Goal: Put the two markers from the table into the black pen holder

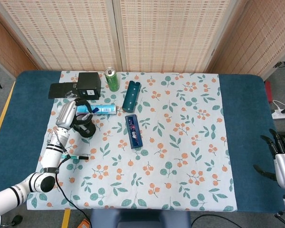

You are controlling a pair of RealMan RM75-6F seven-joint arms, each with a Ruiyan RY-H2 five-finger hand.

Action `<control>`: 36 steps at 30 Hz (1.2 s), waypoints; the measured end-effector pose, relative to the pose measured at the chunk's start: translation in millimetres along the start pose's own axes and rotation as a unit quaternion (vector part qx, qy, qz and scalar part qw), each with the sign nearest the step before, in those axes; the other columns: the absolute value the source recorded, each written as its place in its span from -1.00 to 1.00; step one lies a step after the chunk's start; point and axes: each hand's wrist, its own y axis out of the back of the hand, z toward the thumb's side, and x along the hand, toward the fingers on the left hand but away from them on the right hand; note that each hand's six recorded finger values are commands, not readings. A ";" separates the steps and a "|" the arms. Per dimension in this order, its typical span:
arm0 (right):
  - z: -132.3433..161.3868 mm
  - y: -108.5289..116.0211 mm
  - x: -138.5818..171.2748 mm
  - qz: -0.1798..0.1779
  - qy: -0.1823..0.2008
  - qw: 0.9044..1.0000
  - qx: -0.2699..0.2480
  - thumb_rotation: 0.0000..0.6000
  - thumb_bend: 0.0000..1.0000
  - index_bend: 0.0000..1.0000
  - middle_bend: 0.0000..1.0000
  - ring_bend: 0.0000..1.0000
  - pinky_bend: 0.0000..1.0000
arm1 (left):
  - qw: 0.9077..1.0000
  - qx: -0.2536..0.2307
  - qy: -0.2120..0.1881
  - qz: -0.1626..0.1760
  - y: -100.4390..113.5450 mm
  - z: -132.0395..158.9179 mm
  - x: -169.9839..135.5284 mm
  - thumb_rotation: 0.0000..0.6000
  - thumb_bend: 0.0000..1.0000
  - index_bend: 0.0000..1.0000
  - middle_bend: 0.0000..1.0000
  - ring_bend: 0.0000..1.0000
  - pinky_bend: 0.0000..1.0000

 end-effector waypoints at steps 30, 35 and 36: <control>0.9 0.0 0.6 0.003 0.004 1.000 -0.005 1.00 -1.00 -0.59 -0.93 -0.80 -1.00 | 0.981 0.182 -0.046 0.036 10.6 9.9 -55.7 1.00 -0.35 -0.25 -0.41 -0.69 -0.56; -0.5 0.4 0.8 0.003 0.002 1.000 -0.008 1.00 -1.00 -0.59 -0.93 -0.80 -1.00 | 0.962 0.260 -0.034 0.070 14.0 13.3 -100.9 1.00 -0.35 -0.22 -0.35 -0.69 -0.56; 0.3 0.6 0.9 0.003 0.004 1.000 -0.009 1.00 -1.00 -0.59 -0.93 -0.80 -1.00 | 0.960 0.269 -0.024 0.071 11.8 9.9 -113.0 1.00 -0.35 -0.22 -0.34 -0.68 -0.56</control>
